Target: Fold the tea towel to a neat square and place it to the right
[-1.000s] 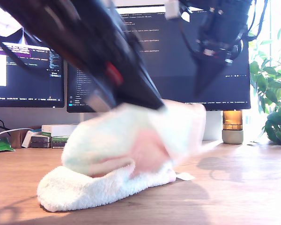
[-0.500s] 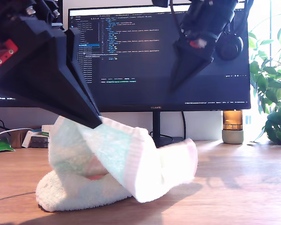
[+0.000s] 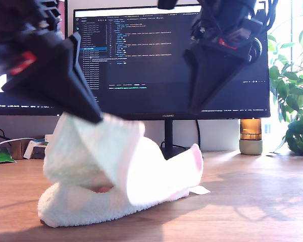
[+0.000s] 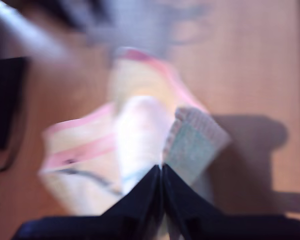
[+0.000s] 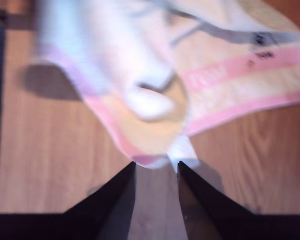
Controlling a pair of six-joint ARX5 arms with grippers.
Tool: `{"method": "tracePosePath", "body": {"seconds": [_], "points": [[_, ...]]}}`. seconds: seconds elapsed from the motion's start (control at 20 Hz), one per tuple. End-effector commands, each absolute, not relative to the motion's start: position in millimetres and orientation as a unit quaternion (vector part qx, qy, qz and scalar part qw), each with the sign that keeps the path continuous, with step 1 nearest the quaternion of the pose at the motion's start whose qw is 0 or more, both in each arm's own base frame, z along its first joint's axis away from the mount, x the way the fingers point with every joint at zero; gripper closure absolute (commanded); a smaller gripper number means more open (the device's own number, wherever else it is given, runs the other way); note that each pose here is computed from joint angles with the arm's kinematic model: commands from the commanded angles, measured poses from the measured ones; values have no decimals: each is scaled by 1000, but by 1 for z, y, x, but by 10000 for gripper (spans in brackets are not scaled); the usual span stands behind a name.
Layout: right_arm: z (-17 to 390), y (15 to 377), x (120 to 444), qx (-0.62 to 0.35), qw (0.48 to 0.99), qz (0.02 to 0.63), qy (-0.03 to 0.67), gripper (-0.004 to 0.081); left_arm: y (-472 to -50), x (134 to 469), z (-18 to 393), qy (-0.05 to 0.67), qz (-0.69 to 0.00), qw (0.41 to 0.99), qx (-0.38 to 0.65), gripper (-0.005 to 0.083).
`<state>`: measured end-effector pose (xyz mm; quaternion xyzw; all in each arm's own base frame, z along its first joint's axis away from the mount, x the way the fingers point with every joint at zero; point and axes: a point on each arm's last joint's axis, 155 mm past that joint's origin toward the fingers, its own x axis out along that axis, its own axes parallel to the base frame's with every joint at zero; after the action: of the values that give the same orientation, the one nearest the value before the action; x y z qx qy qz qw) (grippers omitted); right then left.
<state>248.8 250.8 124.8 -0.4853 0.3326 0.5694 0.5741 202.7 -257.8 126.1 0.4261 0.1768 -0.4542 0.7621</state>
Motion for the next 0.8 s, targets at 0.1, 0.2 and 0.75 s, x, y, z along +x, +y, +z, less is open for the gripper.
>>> {"method": "tracePosePath", "body": {"seconds": [0.1, 0.2, 0.75], "points": [[133, 268, 237, -493, 568, 584, 306, 535, -264, 216, 173, 112, -443, 792, 406, 797], [133, 269, 236, -492, 569, 584, 307, 533, -262, 222, 195, 91, -433, 803, 400, 797], [137, 275, 246, -476, 595, 572, 302, 479, -250, 255, 243, 51, -379, 846, 371, 797]]}}
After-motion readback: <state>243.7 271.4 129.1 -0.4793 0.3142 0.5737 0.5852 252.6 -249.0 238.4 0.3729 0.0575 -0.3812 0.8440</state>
